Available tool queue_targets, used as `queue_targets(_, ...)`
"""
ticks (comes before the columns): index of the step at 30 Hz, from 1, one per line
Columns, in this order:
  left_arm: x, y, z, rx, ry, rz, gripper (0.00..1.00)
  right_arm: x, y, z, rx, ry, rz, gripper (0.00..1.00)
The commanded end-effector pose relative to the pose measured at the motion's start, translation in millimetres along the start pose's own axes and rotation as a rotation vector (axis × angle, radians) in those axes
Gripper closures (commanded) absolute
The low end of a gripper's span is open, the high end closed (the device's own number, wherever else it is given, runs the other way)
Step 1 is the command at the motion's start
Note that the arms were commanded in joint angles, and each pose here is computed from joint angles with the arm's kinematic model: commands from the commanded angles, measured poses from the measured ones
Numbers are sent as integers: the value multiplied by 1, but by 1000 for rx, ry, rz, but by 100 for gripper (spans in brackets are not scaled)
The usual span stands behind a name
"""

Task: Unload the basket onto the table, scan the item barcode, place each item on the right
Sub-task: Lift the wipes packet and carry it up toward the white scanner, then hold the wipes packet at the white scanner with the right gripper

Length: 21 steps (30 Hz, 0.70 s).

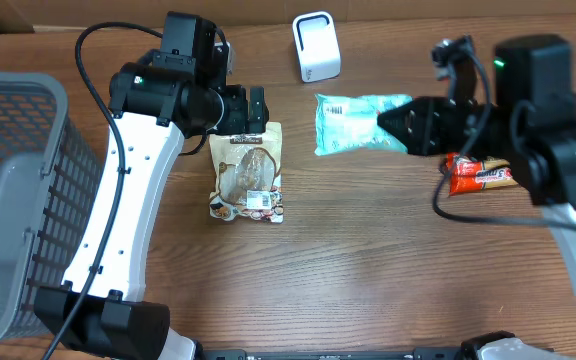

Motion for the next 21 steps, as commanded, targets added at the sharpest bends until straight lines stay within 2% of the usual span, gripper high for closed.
queue_targets(1,2,2,2,8,-12,1,0,34,23,-32,-371,-40,-185,96)
queue_targets(3,2,2,2,8,-12,1,0,49,40,-44,-520,-98,-265,96)
queue_targets(6,2,2,2,8,-12,1,0,65,73,-52,-625,-297,-269,96)
queue_targets(13,2,2,2,8,-12,1,0,98,144,-64,-675,-689,-254,96)
queue_targets(21,2,2,2,8,-12,1,0,137,191,-58,-702,-1027,-389,96)
Point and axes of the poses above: each gripper's point midway between its finger pads, its own y axis out along the fingers, its own z axis along the line the jaws close on, x = y × z, the point moved 5 cm from there along -y, back along the fingers, and after that the axes turned 11 degrees about y, right-handed, at the moved point
